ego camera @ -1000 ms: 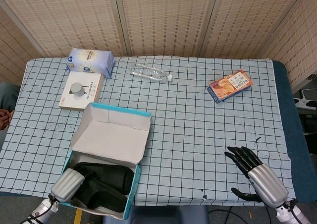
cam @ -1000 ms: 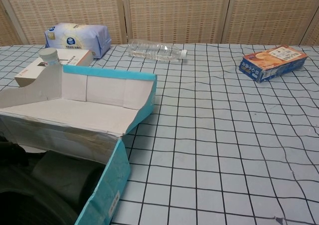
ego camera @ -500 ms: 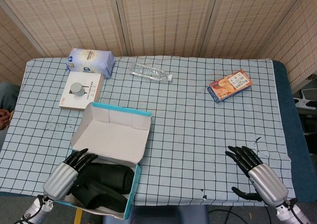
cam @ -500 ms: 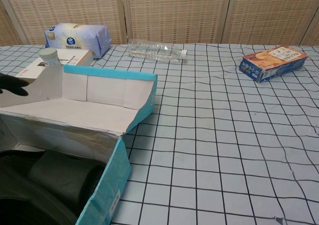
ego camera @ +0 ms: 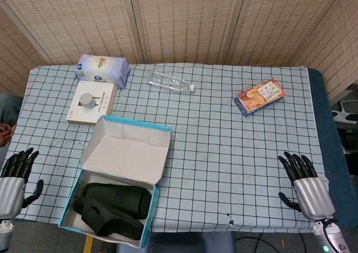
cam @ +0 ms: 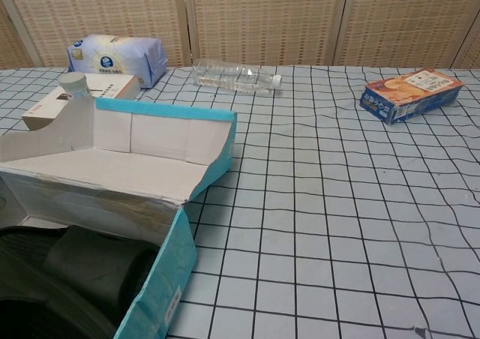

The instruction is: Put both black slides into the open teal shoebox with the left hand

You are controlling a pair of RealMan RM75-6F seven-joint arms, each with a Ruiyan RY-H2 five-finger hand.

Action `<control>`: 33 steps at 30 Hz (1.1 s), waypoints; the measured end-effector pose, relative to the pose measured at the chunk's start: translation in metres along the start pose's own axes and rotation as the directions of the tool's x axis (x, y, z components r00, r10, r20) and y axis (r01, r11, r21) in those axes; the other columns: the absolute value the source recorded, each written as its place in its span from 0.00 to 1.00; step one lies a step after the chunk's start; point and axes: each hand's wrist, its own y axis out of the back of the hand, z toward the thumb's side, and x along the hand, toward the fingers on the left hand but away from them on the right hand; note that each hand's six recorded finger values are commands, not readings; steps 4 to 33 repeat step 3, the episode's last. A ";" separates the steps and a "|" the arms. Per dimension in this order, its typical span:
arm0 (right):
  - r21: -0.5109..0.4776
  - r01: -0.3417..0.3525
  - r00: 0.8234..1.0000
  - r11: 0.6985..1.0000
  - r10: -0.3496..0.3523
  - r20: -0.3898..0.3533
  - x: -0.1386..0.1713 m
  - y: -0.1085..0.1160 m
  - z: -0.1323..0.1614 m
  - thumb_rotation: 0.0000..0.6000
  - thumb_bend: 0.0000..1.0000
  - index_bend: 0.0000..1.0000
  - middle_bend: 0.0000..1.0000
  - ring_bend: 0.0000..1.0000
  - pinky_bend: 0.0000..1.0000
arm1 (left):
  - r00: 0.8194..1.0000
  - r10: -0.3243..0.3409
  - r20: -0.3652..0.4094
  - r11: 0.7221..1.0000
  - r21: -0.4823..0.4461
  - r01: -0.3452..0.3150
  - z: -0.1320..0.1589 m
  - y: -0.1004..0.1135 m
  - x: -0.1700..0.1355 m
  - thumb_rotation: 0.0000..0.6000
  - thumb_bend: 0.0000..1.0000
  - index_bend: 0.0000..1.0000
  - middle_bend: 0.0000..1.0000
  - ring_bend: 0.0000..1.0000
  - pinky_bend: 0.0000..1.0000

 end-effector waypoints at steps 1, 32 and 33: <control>0.001 0.003 1.000 1.000 -0.003 0.017 -0.001 0.000 -0.003 0.99 0.17 0.00 0.00 0.00 0.00 | 1.000 0.001 -0.012 1.000 0.009 -0.001 -0.004 0.000 -0.001 0.99 0.46 0.00 0.00 0.00 0.07; 0.001 0.005 0.999 1.000 -0.005 0.042 -0.002 -0.001 -0.009 0.99 0.17 0.00 0.00 0.00 0.00 | 0.999 0.001 -0.032 1.000 0.020 -0.001 -0.008 0.001 -0.001 0.99 0.46 0.00 0.00 0.00 0.07; 0.001 0.005 0.999 1.000 -0.005 0.042 -0.002 -0.001 -0.009 0.99 0.17 0.00 0.00 0.00 0.00 | 0.999 0.001 -0.032 1.000 0.020 -0.001 -0.008 0.001 -0.001 0.99 0.46 0.00 0.00 0.00 0.07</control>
